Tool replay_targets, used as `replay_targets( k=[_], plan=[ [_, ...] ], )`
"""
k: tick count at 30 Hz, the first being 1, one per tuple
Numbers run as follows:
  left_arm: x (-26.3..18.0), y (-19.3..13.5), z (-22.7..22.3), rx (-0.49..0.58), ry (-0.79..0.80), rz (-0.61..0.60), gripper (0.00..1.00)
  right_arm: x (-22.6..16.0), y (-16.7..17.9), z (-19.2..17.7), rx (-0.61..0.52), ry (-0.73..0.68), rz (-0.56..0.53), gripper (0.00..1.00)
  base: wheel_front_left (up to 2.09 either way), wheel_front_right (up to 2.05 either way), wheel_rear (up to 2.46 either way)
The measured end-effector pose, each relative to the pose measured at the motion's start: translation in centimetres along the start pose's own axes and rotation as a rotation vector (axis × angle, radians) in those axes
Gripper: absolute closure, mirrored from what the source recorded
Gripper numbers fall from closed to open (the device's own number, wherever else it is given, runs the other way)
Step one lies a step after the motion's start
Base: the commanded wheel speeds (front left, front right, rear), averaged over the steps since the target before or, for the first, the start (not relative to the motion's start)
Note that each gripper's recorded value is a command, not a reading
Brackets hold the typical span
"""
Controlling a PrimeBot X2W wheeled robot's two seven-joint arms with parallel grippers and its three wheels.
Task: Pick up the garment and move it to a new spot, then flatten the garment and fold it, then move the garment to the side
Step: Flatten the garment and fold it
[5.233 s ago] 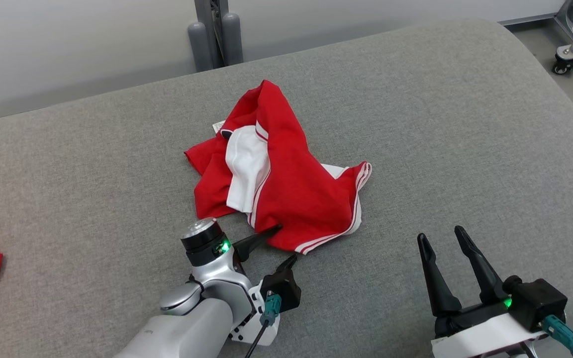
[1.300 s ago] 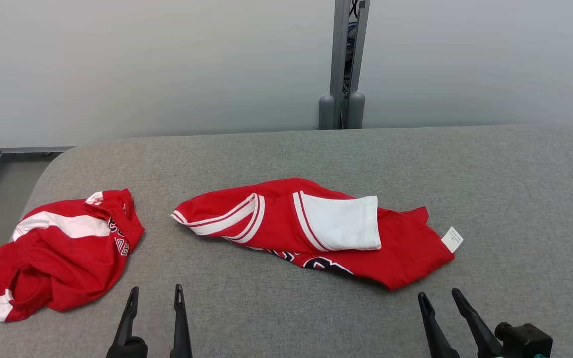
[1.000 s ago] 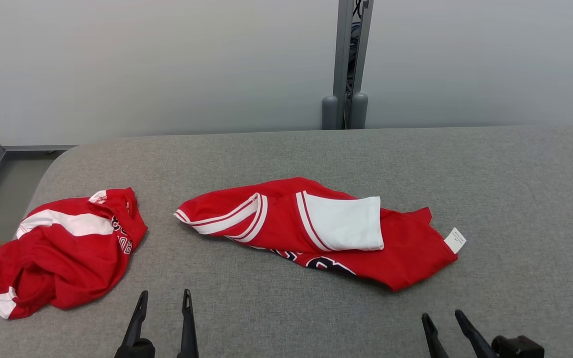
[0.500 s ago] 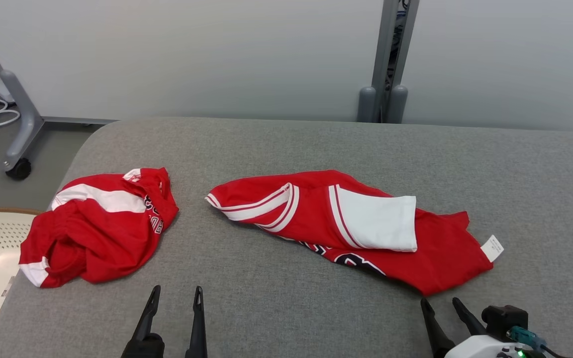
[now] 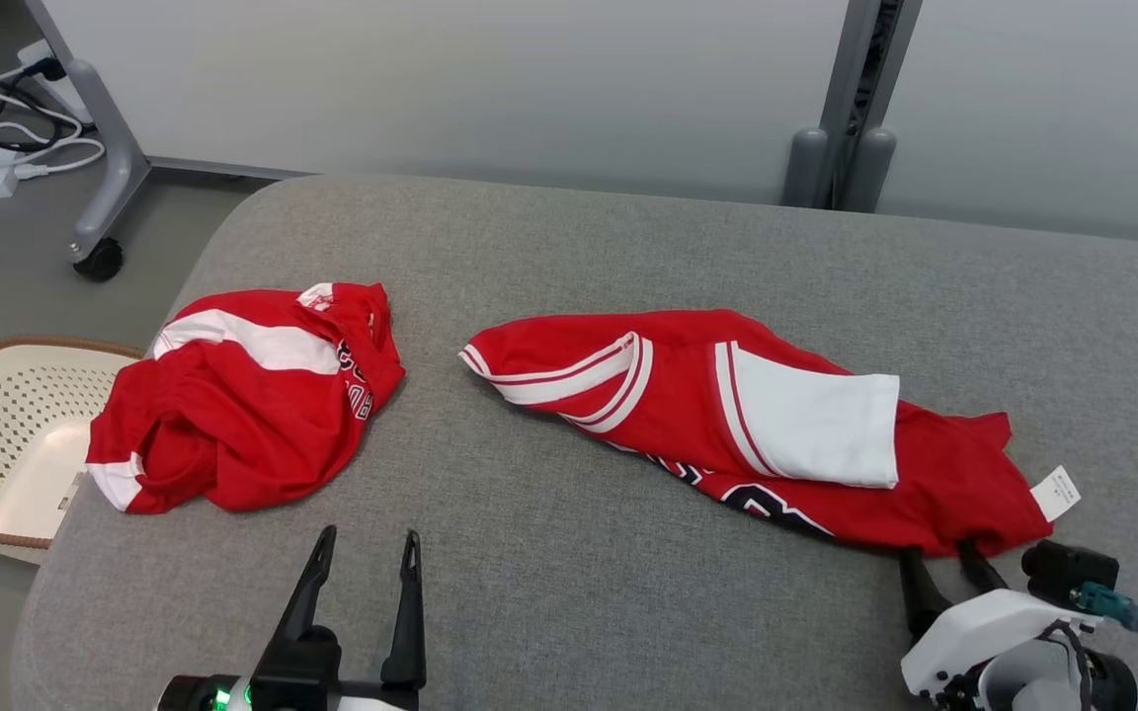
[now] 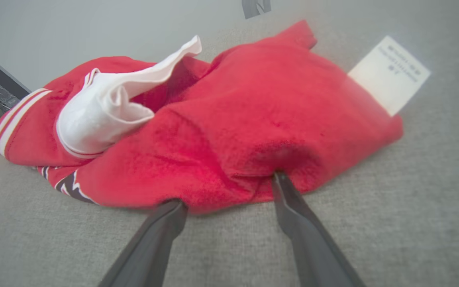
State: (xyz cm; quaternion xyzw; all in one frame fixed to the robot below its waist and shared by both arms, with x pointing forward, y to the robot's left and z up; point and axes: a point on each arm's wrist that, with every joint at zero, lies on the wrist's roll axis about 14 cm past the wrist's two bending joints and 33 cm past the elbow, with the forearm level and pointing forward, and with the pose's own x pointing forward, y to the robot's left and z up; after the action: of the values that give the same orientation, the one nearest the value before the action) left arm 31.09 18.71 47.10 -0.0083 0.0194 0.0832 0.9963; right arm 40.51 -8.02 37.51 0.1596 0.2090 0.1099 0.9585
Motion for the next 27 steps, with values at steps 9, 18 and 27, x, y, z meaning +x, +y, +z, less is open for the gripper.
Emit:
replay_targets(
  k=[9, 18, 27],
  plan=[
    [0.8, -0.5, -0.1, 0.008, 0.004, -0.021, 0.00, 0.6, -1.9, 1.1, -0.035, -0.022, -0.054, 1.00, 0.00, 0.00, 0.00],
    [2.1, -3.2, 0.1, -0.017, -0.002, -0.102, 0.00, -1.2, -3.5, 5.4, -0.373, -0.142, -0.063, 1.00, 0.00, 0.00, 0.00],
    [2.8, -6.1, 0.2, -0.051, 0.003, -0.179, 0.00, -3.3, -3.1, 12.8, -0.840, -0.318, -0.091, 1.00, 0.00, 0.00, 0.00]
  ],
)
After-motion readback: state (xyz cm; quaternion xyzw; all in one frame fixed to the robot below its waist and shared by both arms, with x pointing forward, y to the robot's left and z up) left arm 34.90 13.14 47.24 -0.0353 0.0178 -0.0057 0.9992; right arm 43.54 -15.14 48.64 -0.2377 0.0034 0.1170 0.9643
